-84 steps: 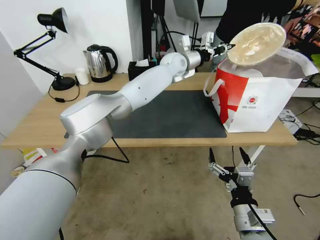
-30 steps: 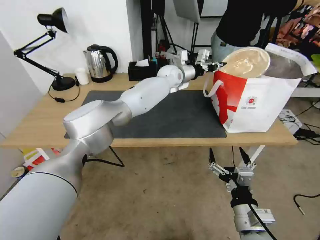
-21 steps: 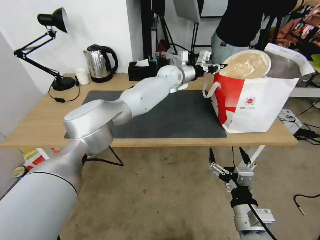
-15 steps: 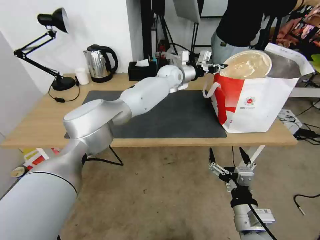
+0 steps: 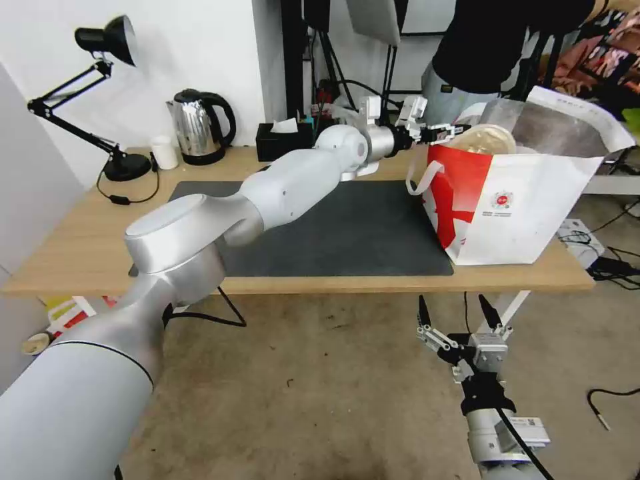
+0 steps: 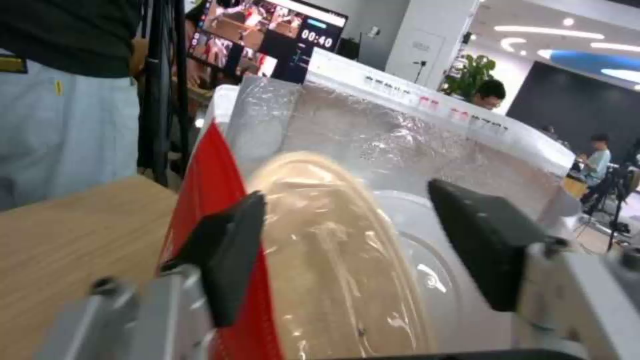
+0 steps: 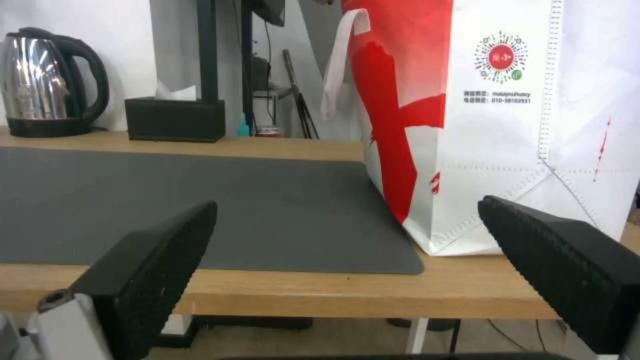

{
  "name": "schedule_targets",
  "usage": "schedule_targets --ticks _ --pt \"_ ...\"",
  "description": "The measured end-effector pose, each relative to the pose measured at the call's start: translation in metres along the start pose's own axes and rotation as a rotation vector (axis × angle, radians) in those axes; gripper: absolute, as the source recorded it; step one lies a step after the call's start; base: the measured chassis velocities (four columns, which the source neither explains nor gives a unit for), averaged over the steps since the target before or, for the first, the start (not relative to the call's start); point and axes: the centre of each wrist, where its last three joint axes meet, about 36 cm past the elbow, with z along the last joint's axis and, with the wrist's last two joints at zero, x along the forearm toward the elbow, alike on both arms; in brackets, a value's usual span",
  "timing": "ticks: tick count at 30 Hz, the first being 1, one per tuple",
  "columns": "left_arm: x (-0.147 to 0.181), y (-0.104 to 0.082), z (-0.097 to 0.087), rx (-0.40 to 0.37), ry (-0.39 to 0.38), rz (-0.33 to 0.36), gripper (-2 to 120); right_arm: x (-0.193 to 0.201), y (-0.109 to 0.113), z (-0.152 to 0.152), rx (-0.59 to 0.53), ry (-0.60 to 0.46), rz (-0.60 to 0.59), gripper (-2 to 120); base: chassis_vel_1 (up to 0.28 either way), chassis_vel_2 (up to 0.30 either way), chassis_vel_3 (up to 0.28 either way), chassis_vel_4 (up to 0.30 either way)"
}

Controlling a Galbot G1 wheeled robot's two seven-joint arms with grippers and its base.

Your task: Pick up the trash from the table and place it into the takeout bag.

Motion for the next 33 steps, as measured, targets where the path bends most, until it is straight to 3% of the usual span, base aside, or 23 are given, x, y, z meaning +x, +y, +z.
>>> schedule_targets --ticks 3,7,10,18,22,27,31,33 --pt "0.000 -0.001 -0.002 -0.002 -0.001 0.002 75 0.000 0.000 0.000 0.000 0.000 0.000 100 0.000 0.000 0.000 0.000" --pt "-0.001 -0.005 -0.006 -0.002 -0.013 0.016 95 0.000 0.000 0.000 0.000 0.000 0.000 100 0.000 0.000 0.000 0.000" --pt "0.001 -0.008 -0.011 -0.002 -0.026 0.027 99 0.000 0.000 0.000 0.000 0.000 0.000 100 0.000 0.000 0.000 0.000" --pt "0.011 -0.021 -0.035 0.000 -0.078 0.051 100 0.000 0.000 0.000 0.000 0.000 0.000 100 0.000 0.000 0.000 0.000" --pt "0.018 -0.027 -0.055 0.023 -0.099 0.062 100 0.000 0.000 0.000 0.000 0.000 0.000 100 0.000 0.000 0.000 0.000" --pt "0.035 -0.031 -0.079 -0.004 -0.126 0.056 100 0.000 0.000 0.000 0.000 0.000 0.000 100 0.000 0.000 0.000 0.000" --pt "0.058 -0.025 -0.097 -0.055 -0.198 -0.016 100 0.000 0.000 0.000 0.000 0.000 0.000 100 0.000 0.000 0.000 0.000" --pt "0.087 -0.019 -0.104 -0.119 -0.242 -0.071 100 0.000 0.000 0.000 0.000 0.000 0.000 100 0.000 0.000 0.000 0.000"
